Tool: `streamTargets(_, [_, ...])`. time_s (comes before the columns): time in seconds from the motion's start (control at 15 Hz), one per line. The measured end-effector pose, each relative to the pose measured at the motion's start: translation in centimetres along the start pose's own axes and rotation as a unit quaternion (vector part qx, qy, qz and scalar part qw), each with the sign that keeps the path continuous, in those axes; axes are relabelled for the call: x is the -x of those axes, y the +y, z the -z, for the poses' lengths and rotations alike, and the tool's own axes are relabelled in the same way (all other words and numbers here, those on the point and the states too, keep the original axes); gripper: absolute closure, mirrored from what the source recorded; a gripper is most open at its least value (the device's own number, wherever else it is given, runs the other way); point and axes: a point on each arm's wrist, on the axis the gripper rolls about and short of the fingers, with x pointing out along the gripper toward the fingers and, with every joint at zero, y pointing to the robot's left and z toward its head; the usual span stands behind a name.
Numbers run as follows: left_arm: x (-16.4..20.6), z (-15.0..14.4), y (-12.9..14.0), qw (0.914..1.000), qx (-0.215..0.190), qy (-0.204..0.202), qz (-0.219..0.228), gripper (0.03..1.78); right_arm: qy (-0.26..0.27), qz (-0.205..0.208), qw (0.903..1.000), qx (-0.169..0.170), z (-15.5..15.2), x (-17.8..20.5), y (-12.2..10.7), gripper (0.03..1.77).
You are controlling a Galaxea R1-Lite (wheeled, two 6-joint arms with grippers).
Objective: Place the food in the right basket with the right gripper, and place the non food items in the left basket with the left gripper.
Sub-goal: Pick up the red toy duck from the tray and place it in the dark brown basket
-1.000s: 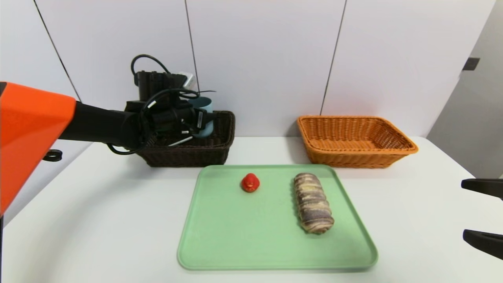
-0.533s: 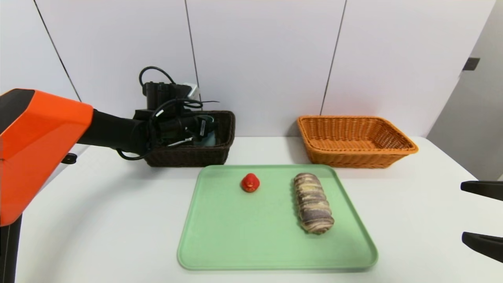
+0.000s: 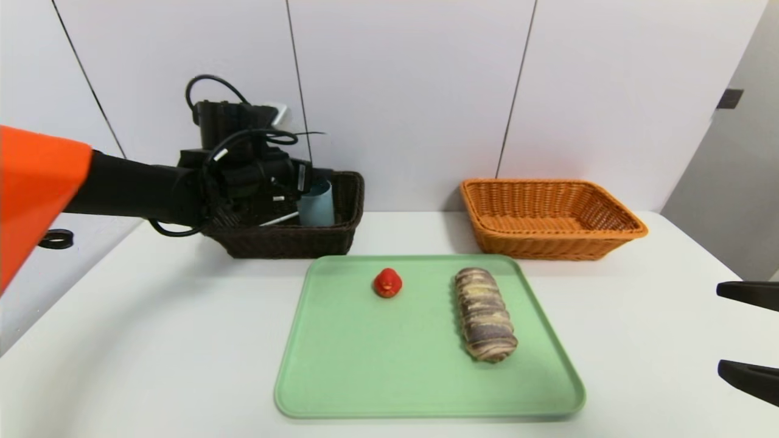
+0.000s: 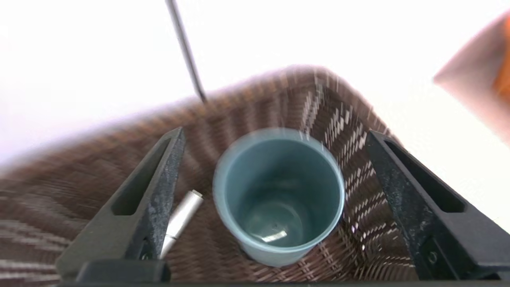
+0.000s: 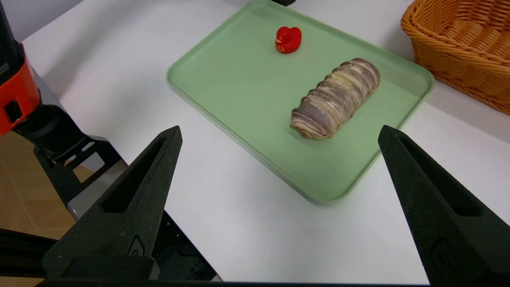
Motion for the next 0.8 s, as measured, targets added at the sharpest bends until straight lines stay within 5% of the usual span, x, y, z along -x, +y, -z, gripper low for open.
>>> streamTargets(0.27, [4.2, -4.7, 0.5, 0.9988, -0.007, -0.047, -0.013, 0.17, 0.001, 0.001, 1.0000, -0.001, 0.4, 0.0, 0.0, 0.10])
streamTargets(0.53, [7.4, -5.5, -0.2, 0.9989, 0.040, 0.005, -0.023, 0.14, 0.002, 0.001, 1.0000, -0.001, 0.5, 0.0, 0.0, 0.10])
streamTargets(0.8, [10.7, -4.5, -4.3, 0.9953, 0.059, 0.075, 0.016, 0.14, 0.004, 0.000, 1.0000, -0.002, 0.5, -0.1, 0.0, 0.10])
